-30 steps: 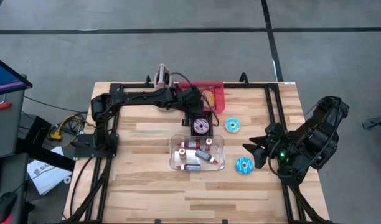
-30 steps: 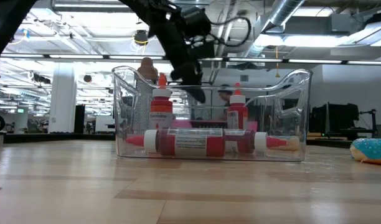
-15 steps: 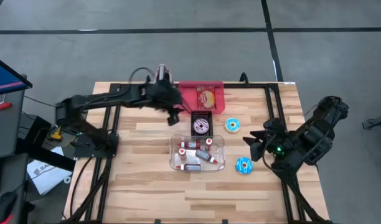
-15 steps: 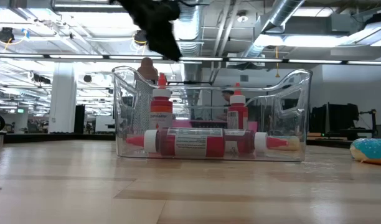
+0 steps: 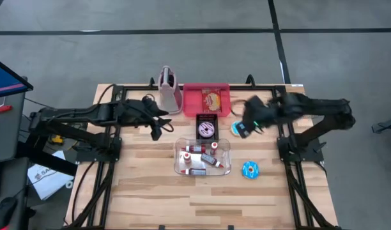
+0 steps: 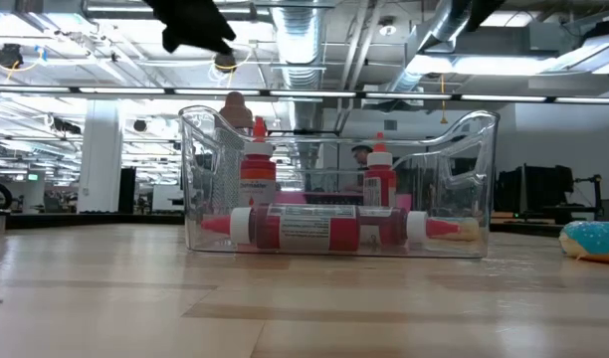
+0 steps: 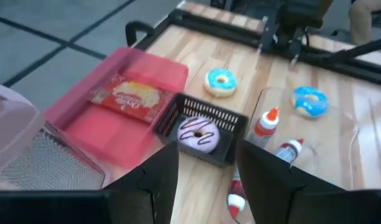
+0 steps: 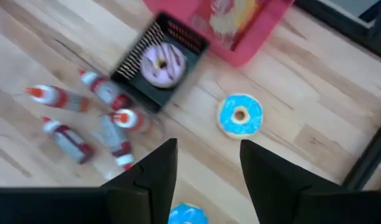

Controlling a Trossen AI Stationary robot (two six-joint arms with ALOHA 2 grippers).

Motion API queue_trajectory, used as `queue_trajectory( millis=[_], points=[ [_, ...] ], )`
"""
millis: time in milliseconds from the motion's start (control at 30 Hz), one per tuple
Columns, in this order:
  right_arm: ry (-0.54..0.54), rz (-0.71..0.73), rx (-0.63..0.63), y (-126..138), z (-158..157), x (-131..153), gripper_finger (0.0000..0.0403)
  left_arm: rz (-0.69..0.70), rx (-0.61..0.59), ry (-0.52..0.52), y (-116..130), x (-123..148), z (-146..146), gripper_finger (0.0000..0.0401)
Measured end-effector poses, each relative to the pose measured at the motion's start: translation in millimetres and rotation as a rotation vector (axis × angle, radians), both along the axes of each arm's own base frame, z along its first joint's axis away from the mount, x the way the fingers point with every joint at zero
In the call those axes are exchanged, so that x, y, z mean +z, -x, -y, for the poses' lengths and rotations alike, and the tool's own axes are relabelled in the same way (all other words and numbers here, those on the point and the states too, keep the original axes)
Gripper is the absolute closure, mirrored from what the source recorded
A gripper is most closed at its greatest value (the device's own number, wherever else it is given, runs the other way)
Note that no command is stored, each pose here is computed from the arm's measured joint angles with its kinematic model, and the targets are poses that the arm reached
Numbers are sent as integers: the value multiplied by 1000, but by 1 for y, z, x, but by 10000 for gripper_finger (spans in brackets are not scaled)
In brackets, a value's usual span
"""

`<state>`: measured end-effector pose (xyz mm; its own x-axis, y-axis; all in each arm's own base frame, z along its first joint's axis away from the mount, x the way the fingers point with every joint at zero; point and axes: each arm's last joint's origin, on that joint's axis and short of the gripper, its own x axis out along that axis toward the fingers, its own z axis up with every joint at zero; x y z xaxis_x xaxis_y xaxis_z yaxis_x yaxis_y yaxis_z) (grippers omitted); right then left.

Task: Pick & Place Food Item
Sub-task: Put the light blue donut into the black bin

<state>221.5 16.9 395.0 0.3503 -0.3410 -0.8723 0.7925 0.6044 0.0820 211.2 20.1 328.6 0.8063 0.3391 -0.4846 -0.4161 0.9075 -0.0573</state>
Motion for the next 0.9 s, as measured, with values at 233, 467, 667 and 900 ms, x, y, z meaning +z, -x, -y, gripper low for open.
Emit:
queue_trajectory(
  millis=[233,467,667,900],
  points=[
    [-164,-213,-41,-39,58,-59,235,36,4,-14,5,6,3,244],
    [-232,-330,-96,-71,82,-131,234,39,-20,-12,7,7,8,244],
    [-295,-314,-107,-76,93,-176,218,29,-36,5,8,5,13,244],
    [-355,-241,-140,-54,100,-193,186,36,-23,36,8,5,13,244]
  ],
)
